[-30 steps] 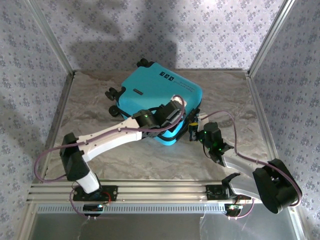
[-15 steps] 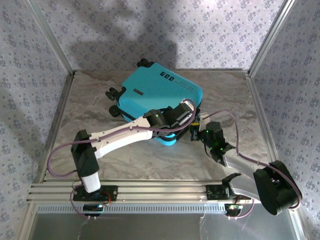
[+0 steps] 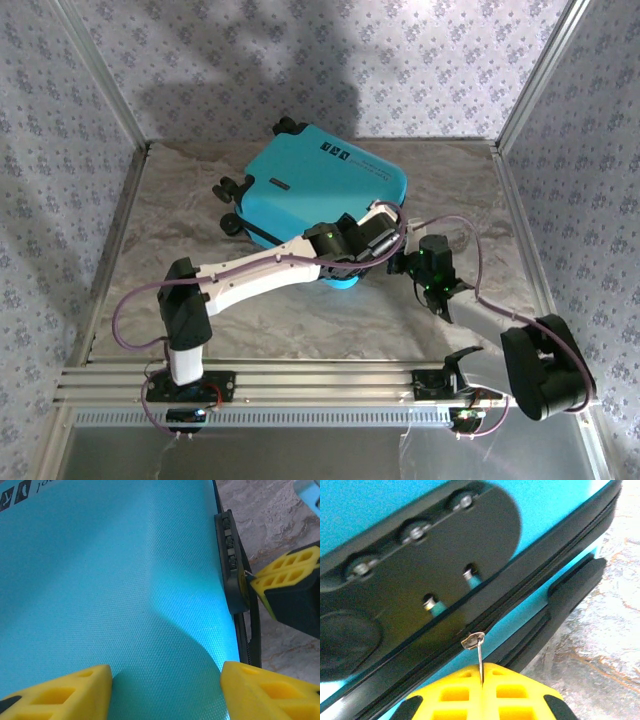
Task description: Pack the luggage
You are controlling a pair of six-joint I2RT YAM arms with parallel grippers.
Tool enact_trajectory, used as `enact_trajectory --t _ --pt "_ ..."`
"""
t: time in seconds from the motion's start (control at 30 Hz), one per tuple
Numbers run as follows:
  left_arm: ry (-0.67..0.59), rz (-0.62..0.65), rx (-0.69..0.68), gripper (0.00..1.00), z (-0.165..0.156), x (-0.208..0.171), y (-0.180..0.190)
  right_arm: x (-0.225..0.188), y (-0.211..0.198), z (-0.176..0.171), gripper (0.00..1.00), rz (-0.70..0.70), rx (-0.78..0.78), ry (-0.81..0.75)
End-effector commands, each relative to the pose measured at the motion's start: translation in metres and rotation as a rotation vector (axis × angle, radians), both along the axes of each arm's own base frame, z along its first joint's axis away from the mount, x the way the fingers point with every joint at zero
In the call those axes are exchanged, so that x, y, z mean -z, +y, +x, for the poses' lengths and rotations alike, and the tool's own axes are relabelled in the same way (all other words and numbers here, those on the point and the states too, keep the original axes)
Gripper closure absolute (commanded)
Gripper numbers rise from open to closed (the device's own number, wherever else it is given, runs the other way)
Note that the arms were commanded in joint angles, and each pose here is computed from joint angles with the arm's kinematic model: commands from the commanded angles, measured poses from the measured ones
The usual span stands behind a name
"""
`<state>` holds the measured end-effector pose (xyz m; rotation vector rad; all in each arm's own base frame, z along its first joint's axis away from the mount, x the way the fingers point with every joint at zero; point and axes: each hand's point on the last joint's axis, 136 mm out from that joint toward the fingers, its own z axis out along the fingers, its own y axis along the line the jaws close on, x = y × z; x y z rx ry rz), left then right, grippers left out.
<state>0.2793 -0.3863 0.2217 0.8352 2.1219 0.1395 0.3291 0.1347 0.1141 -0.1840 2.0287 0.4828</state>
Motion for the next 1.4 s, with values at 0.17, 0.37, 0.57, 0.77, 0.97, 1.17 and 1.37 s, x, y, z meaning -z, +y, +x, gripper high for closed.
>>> enact_trajectory --t 0.17,0.37,0.57,0.77,0.97,1.17,1.37 --pt "0.065 0.266 -0.082 0.41 0.002 0.059 0.056 -0.009 -0.049 0.036 1.00 -0.004 0.194 0.006" --pt "0.080 0.258 -0.084 0.41 -0.002 0.064 0.060 -0.012 -0.063 0.055 1.00 0.024 0.226 0.021" --pt "0.085 0.248 -0.085 0.41 -0.005 0.066 0.064 -0.010 -0.074 0.080 1.00 0.049 0.245 0.045" --pt "0.091 0.249 -0.086 0.41 -0.008 0.069 0.069 -0.010 -0.083 0.097 1.00 0.075 0.260 0.055" --pt "0.100 0.252 -0.086 0.42 -0.011 0.074 0.074 -0.007 -0.079 0.107 1.00 0.094 0.226 0.080" --pt "0.130 0.249 -0.095 0.42 -0.016 0.087 0.085 0.003 -0.068 0.102 1.00 0.127 0.161 0.110" --pt "0.156 0.237 -0.135 0.42 -0.024 0.097 0.105 0.011 -0.049 0.084 1.00 0.136 0.103 0.130"
